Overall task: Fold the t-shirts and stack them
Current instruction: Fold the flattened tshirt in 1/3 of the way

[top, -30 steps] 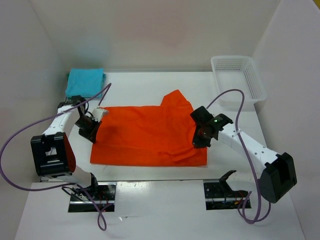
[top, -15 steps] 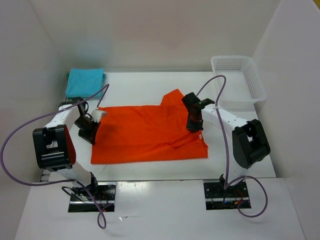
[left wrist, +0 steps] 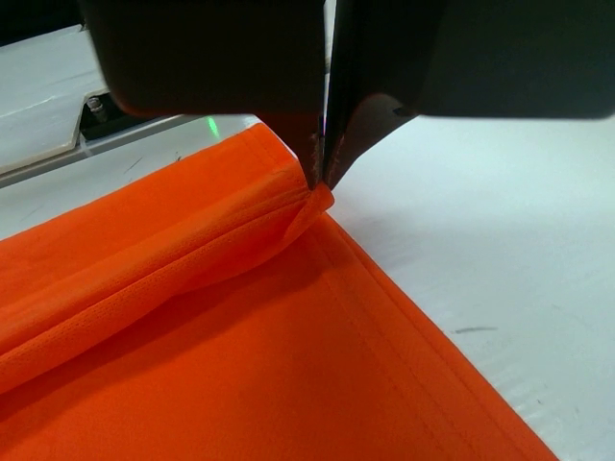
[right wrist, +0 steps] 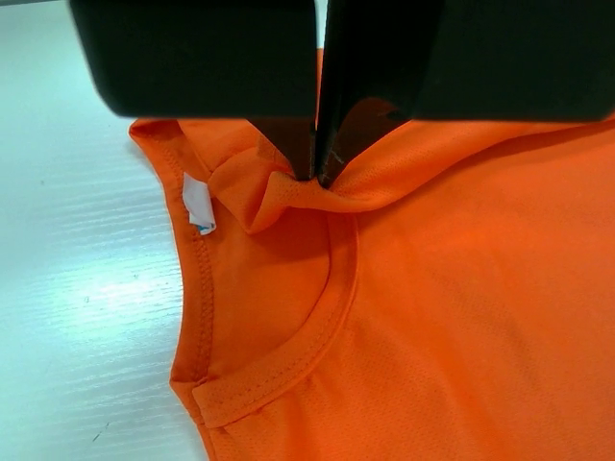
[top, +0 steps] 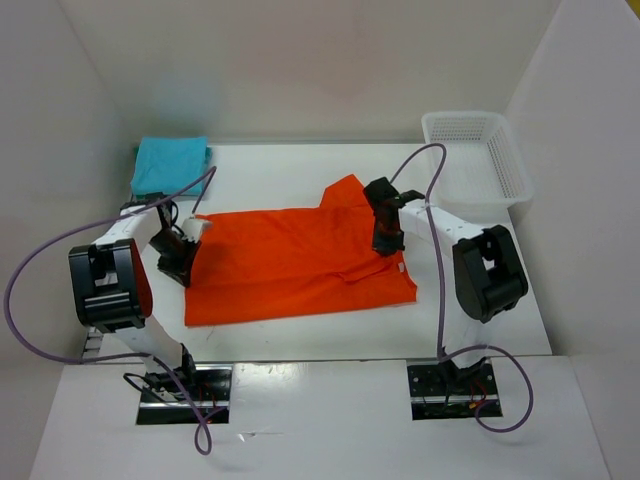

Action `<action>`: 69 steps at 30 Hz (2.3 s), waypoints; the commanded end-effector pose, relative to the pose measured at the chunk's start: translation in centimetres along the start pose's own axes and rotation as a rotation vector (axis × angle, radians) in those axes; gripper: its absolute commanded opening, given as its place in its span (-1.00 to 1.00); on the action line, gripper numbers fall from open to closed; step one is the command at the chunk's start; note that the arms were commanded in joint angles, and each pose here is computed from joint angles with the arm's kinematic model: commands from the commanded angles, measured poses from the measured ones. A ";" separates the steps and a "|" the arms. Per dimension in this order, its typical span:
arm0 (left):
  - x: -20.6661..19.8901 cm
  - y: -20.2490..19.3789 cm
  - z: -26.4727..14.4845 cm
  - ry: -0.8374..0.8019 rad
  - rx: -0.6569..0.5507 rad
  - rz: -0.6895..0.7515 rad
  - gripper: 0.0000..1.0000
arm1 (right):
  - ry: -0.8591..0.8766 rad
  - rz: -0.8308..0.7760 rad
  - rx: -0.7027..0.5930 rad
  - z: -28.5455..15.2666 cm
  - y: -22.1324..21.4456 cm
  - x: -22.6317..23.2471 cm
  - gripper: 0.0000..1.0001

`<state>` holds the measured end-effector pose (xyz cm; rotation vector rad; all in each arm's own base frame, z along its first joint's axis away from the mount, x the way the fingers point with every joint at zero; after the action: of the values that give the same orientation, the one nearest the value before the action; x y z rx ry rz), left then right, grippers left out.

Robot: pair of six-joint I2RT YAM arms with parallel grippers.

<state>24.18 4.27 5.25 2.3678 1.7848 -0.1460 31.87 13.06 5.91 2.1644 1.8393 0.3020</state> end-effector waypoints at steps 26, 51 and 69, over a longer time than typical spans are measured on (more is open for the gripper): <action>0.8 -1.5 -0.5 0.053 0.013 0.024 0.52 | 0.042 0.366 0.011 -3.3 -3.6 -3.2 0.85; -0.8 -2.9 5.2 -0.032 0.137 0.093 -0.23 | -0.054 0.659 0.172 1.6 -10.6 -6.5 -0.61; -2.3 -3.8 -0.3 0.004 0.069 0.161 -1.00 | 0.127 0.569 0.117 -7.1 -11.6 -4.1 -1.00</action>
<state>20.98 3.60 3.98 2.5289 1.6610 -0.1696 19.44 10.34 6.34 2.7742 1.2574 0.4313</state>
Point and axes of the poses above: each gripper's point midway between its finger pads, its own z axis out along the fingers, its own x axis along the line the jaws close on, y = z × x, the point moved 1 cm from there along -z, back along the fingers, and after that the axes turned 2 degrees about -z, right-handed, at the moved point
